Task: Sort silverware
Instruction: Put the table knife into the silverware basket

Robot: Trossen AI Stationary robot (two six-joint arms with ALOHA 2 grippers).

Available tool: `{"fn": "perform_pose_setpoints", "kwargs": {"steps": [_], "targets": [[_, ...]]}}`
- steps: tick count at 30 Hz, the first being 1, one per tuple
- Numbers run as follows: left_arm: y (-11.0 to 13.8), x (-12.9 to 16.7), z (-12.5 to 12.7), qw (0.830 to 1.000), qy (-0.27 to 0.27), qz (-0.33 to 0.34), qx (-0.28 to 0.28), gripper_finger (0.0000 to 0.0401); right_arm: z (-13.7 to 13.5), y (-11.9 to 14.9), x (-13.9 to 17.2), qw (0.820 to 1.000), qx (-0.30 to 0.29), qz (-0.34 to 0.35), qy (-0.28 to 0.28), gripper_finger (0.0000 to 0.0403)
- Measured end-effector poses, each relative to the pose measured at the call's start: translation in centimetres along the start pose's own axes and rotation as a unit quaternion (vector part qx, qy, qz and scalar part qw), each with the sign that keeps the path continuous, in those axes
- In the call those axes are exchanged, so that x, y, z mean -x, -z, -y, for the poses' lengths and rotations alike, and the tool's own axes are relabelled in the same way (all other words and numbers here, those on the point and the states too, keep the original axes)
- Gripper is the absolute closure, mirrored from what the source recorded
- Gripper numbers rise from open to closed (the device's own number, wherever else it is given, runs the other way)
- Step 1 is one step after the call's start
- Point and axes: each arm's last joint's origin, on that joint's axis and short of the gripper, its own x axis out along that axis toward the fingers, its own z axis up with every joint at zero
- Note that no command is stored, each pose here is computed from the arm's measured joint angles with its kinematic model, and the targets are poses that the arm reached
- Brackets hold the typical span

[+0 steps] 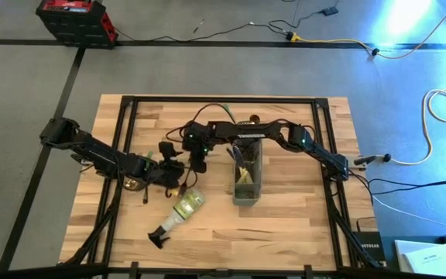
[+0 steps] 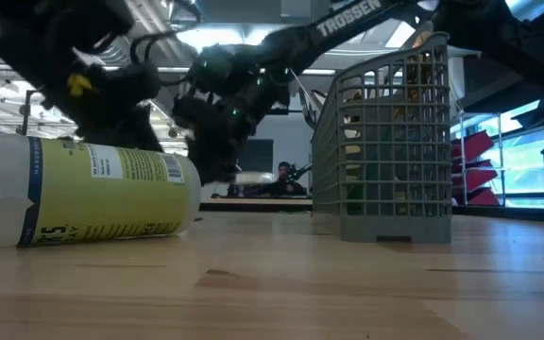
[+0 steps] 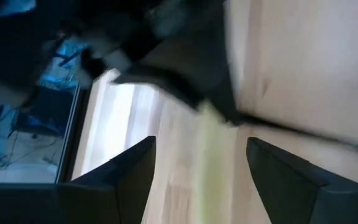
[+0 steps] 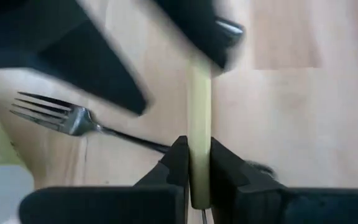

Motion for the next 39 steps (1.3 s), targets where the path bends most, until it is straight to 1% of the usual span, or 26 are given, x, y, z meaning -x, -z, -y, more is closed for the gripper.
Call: {"fn": "perform_pose_setpoints", "kwargs": {"steps": [5, 8, 12, 15, 17, 18, 20, 22, 24, 27, 29, 31, 34, 37, 39], "targets": [[-1.5, 1.2, 0.3, 0.999, 0.0, 0.032, 0.023, 0.0166, -1.0, -2.2, 3.9, 0.998, 0.03, -0.005, 0.061, 0.0391], [-2.0, 2.2, 0.8, 0.998, -0.02, 0.052, 0.03, 0.0166, -1.4, -3.5, 5.9, 0.995, 0.045, -0.011, 0.088, 0.0391], [-2.8, 4.0, 1.4, 0.994, -0.059, 0.088, 0.033, 0.0166, -2.0, -5.0, 8.8, 0.988, 0.069, -0.017, 0.139, 0.0391], [-3.9, 5.8, 1.6, 0.988, -0.095, 0.119, 0.032, 0.0166, -2.1, -5.3, 10.7, 0.981, 0.087, -0.017, 0.175, 0.0391], [-4.9, 6.9, 1.5, 0.984, -0.109, 0.137, 0.034, 0.0166, -2.2, -5.3, 11.9, 0.978, 0.095, -0.023, 0.186, 0.0391], [-5.4, 7.4, 1.4, 0.982, -0.112, 0.145, 0.038, 0.0166, -2.2, -5.3, 12.5, 0.975, 0.1, -0.033, 0.194, 0.0391], [-6.2, 8.2, 1.3, 0.98, -0.115, 0.155, 0.041, 0.0166, -2.6, -5.5, 14.0, 0.971, 0.112, -0.026, 0.209, 0.0391], [-6.5, 8.6, 1.1, 0.979, -0.116, 0.16, 0.049, 0.0166, -3.0, -5.8, 15.5, 0.969, 0.12, -0.017, 0.216, 0.0391], [-6.7, 8.7, 1.0, 0.978, -0.113, 0.164, 0.065, 0.0166, -3.5, -5.9, 16.9, 0.965, 0.14, -0.014, 0.221, 0.0391], [-6.8, 8.8, 0.8, 0.975, -0.099, 0.17, 0.106, 0.0166, -4.5, -5.7, 18.5, 0.956, 0.199, -0.027, 0.215, 0.0391], [-6.9, 8.7, 0.8, 0.973, -0.069, 0.171, 0.141, 0.0166, -5.5, -5.5, 20.0, 0.947, 0.253, -0.04, 0.191, 0.0391], [-6.9, 8.5, 0.9, 0.97, -0.026, 0.169, 0.172, 0.0166, -6.6, -5.3, 21.6, 0.937, 0.292, -0.044, 0.186, 0.0391], [-7.0, 8.1, 1.0, 0.963, 0.031, 0.16, 0.213, 0.0166, -8.2, -4.6, 24.0, 0.923, 0.327, -0.061, 0.193, 0.0391], [-7.0, 8.0, 1.1, 0.957, 0.053, 0.156, 0.241, 0.0166, -10.0, -3.6, 26.3, 0.909, 0.365, -0.087, 0.183, 0.0391], [-7.0, 8.0, 1.2, 0.952, 0.06, 0.156, 0.255, 0.0166, -11.3, -3.0, 28.1, 0.902, 0.38, -0.087, 0.186, 0.0391]]}}
